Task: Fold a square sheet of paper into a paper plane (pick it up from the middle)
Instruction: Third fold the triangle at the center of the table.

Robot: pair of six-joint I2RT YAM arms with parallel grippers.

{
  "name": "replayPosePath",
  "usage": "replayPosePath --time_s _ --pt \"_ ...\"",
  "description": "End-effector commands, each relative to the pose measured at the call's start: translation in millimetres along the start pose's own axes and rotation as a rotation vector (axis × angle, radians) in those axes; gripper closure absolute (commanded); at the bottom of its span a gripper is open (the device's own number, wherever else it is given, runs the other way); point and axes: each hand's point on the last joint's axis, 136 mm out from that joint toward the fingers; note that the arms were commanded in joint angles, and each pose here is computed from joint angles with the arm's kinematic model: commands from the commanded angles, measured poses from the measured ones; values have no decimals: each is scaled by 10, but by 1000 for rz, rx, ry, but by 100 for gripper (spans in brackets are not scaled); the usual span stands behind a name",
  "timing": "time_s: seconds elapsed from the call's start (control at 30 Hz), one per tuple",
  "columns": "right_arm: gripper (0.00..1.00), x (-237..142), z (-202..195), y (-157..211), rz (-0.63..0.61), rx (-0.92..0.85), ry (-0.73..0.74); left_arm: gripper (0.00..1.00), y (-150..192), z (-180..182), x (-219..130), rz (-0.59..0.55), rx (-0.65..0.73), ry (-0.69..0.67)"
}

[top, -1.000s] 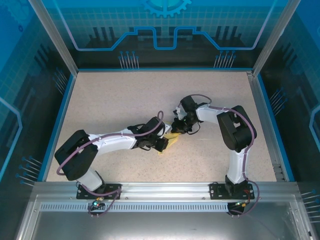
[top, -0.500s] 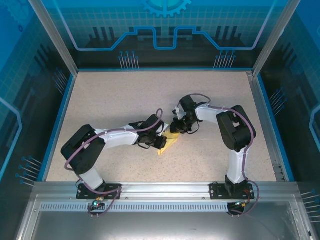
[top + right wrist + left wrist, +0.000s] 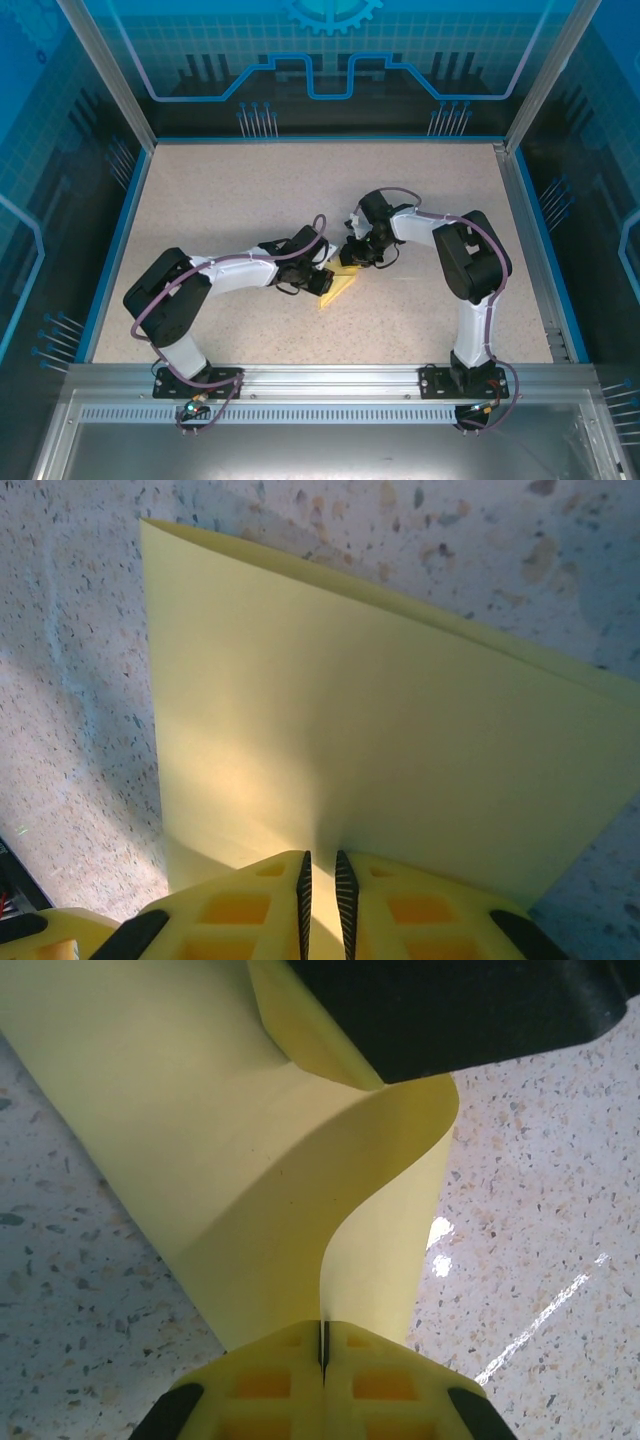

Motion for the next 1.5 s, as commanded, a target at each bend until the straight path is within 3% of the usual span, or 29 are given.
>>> replayPosePath --time_s 0.0,0.4,1.47 --pt "80 46 -151 133 55 23 71 99 -10 21 21 28 -2 1" --pt "79 63 -155 131 59 30 68 98 -120 29 56 11 -1 -19" --pt "78 71 -159 124 59 38 70 96 -33 145 137 41 -40 -64"
Point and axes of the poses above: each hand's point on the last joint's axis, 136 mm out from that joint toward the fingers, its own x axis out along the fingers, its own z axis along the line the jaws close on, y = z × x, and after that the axes turned 7 degrees about -x, right-handed
